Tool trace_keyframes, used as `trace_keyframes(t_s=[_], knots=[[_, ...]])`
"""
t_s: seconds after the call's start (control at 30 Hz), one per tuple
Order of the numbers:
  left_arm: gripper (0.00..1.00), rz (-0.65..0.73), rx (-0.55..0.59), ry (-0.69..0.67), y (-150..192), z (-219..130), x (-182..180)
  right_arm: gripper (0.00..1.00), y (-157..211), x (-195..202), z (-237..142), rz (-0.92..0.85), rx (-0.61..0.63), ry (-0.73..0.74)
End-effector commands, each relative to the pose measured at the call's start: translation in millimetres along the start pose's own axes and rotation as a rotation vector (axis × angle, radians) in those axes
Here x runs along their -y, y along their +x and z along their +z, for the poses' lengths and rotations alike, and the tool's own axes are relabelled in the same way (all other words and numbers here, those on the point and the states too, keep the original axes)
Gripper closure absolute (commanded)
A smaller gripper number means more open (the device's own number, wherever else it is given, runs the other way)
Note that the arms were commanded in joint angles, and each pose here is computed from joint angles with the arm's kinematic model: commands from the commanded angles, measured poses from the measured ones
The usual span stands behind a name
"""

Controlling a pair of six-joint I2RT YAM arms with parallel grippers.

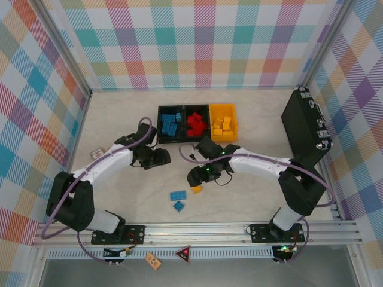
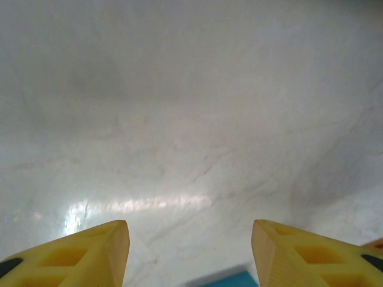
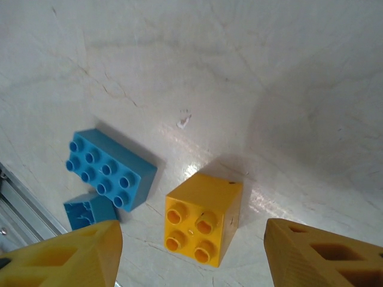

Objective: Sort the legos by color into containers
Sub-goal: Pick up the lego from the bottom-center of the table, then place the lego in the container.

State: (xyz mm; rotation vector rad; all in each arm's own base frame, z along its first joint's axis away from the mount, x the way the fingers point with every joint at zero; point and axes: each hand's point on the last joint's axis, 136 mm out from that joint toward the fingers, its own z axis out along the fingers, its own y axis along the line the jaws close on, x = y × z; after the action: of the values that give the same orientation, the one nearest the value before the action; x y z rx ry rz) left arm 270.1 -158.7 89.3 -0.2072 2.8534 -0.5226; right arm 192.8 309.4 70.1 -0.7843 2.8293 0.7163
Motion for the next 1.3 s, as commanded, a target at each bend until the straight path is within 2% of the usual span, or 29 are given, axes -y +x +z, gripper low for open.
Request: trace_keyframes(t_s=[0.0, 0.17, 0.43, 0.57, 0.67, 0.73, 1.0, 1.27], knots=[[0.44, -0.029, -0.039, 0.09, 19, -4, 9, 0.36, 2, -9, 1, -0.038, -0.034, -0.005], [0.44, -0.054, -0.084, 0.092, 39, 3, -1, 0.36, 11, -6, 14, -0.035, -0.084, 0.033], [0.44, -0.08, -0.099, 0.087, 45, 14, -7, 0.43, 11, -3, 28, -0.008, -0.095, 0.046], [0.44, -0.079, -0.101, 0.102, 44, 16, -4, 0.55, 12, 2, 31, 0.002, -0.097, 0.07], [0.44, -0.073, -0.112, 0.109, 45, 23, -2, 0.69, 10, 7, 33, 0.016, -0.092, 0.1], [0.44, -0.074, -0.124, 0.116, 46, 28, 0, 0.72, 5, 8, 30, 0.018, -0.073, 0.11], [0.44, -0.029, -0.111, 0.173, 29, 36, 32, 0.74, -34, 17, -17, 0.081, 0.092, 0.077], [0.44, 0.006, -0.076, 0.244, -3, 41, 75, 0.73, -77, 58, -68, 0.152, 0.256, 0.137]])
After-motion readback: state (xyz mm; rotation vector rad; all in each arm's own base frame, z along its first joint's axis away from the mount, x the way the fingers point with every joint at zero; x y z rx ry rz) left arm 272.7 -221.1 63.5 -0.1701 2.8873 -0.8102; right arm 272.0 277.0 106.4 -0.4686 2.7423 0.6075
